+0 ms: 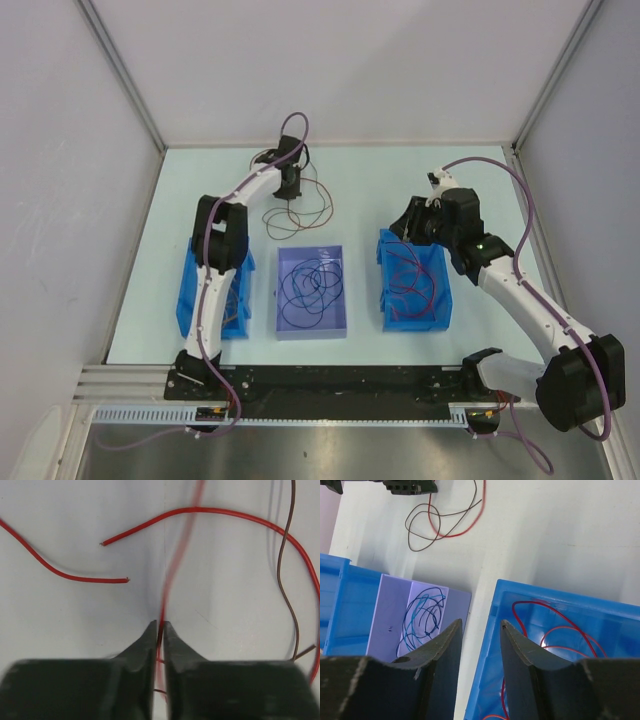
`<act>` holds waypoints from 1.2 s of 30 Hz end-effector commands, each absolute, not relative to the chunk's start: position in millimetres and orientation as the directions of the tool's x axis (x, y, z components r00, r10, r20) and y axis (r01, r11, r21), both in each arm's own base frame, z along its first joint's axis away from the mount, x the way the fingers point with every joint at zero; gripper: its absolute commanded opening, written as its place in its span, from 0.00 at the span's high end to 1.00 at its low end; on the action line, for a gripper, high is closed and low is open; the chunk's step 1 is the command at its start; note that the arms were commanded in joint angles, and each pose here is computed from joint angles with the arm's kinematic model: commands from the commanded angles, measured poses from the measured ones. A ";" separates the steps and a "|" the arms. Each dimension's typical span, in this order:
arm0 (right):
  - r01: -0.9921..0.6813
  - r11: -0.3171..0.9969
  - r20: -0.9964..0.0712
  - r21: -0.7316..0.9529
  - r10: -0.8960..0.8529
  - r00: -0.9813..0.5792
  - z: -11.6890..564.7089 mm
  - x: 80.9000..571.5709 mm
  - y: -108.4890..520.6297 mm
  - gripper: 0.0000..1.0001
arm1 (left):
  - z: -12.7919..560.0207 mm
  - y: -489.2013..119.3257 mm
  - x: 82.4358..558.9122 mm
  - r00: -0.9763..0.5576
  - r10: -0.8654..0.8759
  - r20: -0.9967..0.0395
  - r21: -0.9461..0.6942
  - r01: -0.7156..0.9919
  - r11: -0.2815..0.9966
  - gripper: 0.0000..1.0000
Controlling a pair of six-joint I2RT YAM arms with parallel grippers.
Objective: Untangle the cables
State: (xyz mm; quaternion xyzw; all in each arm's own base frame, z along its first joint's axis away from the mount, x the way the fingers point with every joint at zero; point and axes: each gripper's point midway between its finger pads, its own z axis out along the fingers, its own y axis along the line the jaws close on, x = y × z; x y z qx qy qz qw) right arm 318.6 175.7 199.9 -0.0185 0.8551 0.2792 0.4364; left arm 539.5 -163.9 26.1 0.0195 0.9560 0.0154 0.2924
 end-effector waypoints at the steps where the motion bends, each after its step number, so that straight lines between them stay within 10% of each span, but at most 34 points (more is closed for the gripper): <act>1: -0.299 0.841 -0.794 0.451 0.224 -0.565 225.4 326.3 174.9 0.59 | 62.9 -166.8 554.7 -0.786 0.036 -0.617 0.018 0.032 0.999 0.99; 12: -0.314 0.823 -0.796 0.474 0.248 -0.552 235.1 325.3 178.4 0.59 | 264.9 -186.6 542.0 -0.562 0.028 -0.826 -0.038 0.107 0.994 1.00; 23: -0.345 0.797 -0.802 0.495 0.266 -0.535 248.5 320.5 186.2 0.60 | 489.5 -257.3 424.5 -0.057 0.108 -0.992 0.078 0.386 0.919 0.99; 36: -0.469 0.762 -0.874 0.446 0.261 -0.409 296.6 298.7 185.2 0.58 | 395.9 -256.6 461.9 -0.296 0.144 -0.944 0.057 0.284 0.957 1.00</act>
